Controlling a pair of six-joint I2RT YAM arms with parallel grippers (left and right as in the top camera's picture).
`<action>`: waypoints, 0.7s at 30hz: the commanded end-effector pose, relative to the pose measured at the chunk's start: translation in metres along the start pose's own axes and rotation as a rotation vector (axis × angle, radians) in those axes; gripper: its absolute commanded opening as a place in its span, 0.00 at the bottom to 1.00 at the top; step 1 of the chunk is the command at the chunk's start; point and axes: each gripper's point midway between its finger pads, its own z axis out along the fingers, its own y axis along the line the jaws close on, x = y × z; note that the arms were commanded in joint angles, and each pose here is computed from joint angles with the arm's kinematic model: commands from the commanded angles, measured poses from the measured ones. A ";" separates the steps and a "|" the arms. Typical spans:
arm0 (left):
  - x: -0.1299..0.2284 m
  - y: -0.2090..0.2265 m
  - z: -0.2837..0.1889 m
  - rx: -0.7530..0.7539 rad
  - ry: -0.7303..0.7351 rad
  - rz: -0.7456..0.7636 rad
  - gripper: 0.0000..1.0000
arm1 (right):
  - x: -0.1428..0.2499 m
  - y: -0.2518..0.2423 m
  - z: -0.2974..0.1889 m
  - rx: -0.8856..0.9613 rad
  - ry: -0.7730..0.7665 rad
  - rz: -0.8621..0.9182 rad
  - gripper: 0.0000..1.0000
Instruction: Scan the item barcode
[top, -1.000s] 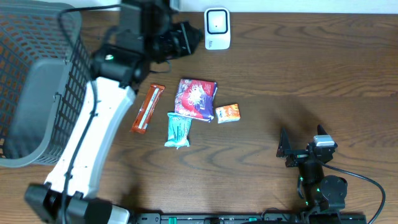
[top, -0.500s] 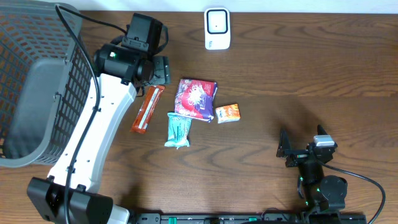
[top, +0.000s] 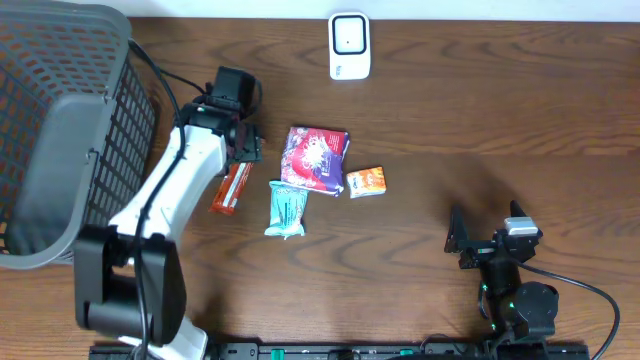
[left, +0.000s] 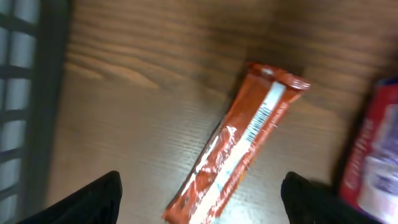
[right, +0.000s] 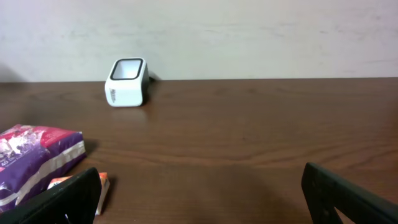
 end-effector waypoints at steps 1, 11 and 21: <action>0.008 -0.012 0.021 0.096 0.068 0.021 0.82 | 0.001 0.001 0.000 -0.004 0.003 -0.012 0.99; 0.040 -0.019 0.068 0.089 0.229 0.038 0.72 | 0.001 0.001 0.000 -0.004 0.003 -0.012 0.99; 0.042 -0.019 0.072 0.087 0.237 0.039 0.22 | 0.001 0.001 0.000 -0.004 0.003 -0.012 0.99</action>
